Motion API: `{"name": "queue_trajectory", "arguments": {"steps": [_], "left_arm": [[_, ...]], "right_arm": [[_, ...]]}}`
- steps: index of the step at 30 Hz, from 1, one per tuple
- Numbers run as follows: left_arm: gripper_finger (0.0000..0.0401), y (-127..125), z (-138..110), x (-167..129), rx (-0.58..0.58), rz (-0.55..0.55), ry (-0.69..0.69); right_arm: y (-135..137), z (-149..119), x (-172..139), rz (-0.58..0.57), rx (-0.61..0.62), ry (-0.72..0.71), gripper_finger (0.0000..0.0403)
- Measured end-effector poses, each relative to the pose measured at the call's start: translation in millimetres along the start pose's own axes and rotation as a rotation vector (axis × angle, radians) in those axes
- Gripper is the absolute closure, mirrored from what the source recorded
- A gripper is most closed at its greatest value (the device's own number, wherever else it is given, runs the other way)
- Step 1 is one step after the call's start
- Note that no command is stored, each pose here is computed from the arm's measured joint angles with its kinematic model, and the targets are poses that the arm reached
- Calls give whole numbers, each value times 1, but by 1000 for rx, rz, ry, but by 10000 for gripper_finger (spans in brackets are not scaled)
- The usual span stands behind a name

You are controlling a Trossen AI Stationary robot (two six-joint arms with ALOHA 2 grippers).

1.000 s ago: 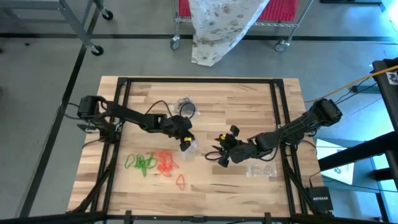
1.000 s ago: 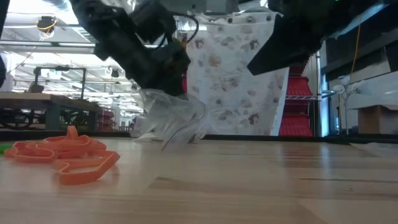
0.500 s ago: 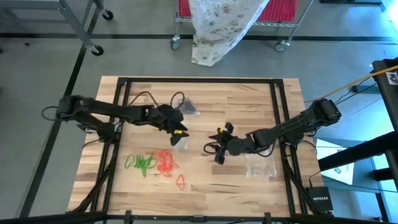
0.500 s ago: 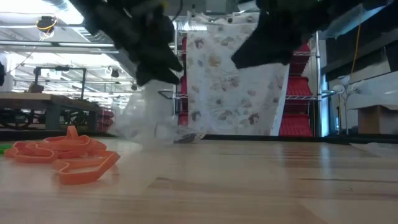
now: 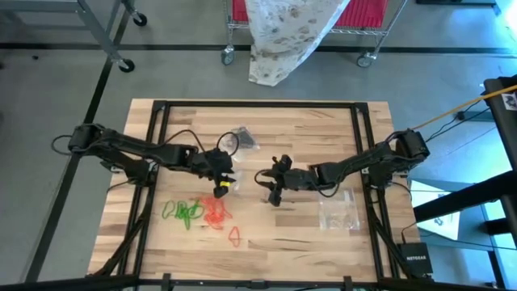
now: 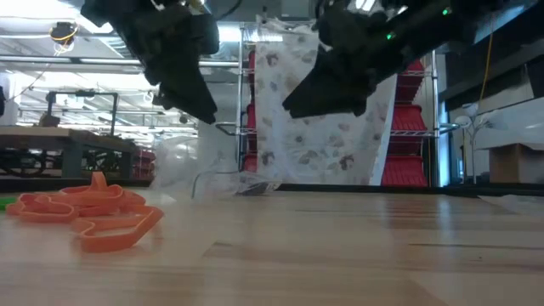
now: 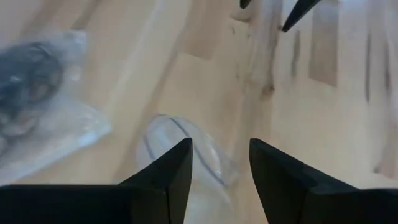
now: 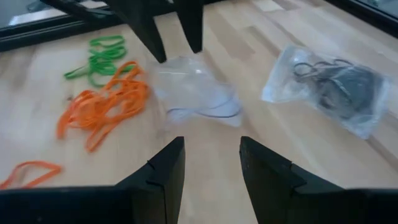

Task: Sort rubber bands
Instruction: Open the transparent zip bag

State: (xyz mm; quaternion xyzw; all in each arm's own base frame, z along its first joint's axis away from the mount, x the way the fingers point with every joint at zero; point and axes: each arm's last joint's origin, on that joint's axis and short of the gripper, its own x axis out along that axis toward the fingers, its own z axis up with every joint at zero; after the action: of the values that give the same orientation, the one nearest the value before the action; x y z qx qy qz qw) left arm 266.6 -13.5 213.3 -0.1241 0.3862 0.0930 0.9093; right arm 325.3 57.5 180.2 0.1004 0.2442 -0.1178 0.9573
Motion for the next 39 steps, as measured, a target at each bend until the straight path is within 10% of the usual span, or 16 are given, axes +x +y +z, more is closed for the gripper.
{"name": "queue_trajectory", "arguments": {"steps": [39], "left_arm": [[251,2,-18,56,103,37,125]], "right_arm": [[-16,-5,93,125,-270,6,256]]}}
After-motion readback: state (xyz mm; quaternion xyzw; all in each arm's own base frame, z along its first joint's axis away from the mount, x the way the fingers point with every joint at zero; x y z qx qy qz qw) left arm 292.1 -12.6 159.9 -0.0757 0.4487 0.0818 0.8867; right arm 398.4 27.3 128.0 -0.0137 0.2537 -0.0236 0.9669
